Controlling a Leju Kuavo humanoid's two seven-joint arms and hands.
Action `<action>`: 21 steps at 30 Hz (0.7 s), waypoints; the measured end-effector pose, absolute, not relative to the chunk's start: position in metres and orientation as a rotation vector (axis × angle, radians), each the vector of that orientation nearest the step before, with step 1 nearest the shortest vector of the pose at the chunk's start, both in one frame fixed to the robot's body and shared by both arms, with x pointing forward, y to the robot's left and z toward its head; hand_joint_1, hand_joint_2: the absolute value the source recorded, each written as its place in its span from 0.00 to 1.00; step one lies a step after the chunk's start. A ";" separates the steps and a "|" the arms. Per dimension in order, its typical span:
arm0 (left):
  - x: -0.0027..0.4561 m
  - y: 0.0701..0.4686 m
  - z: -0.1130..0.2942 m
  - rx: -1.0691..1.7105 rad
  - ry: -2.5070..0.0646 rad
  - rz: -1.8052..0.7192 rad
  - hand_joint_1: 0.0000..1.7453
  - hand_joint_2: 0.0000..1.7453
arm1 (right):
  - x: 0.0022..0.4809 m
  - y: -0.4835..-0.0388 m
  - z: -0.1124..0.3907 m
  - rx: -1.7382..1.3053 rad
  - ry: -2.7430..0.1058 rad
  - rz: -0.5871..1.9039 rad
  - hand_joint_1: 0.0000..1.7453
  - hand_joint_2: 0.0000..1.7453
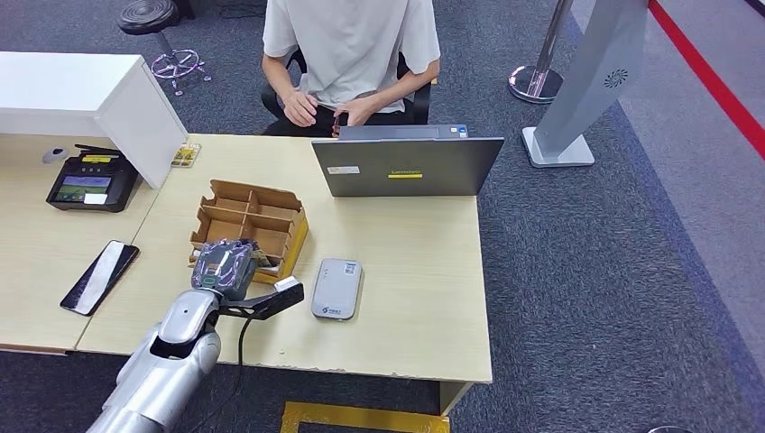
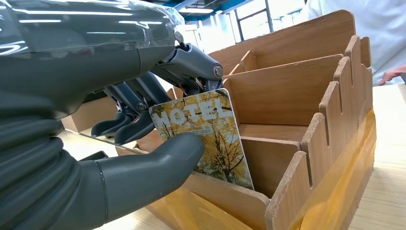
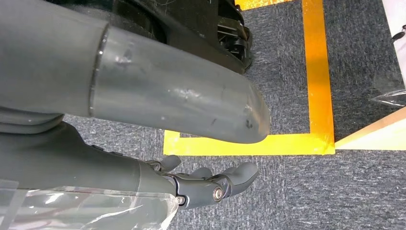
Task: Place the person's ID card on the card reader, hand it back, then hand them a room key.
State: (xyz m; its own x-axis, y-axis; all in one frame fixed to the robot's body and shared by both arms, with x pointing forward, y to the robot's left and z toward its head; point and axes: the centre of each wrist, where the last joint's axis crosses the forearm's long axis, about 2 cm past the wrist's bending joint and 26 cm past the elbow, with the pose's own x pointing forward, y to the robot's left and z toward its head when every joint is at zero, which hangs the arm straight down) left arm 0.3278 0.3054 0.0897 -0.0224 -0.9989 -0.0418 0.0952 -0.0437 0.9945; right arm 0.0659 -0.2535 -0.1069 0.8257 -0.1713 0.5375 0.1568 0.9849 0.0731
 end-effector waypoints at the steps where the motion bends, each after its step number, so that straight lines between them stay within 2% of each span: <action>1: 0.328 0.305 0.090 1.159 -1.132 -1.299 1.00 1.00 | 0.066 -0.253 -0.107 0.026 -0.574 -0.174 0.00 0.00; 21: 0.318 0.303 0.085 1.209 -1.178 -1.287 1.00 1.00 | 0.064 -0.254 -0.107 0.021 -0.570 -0.186 0.00 0.00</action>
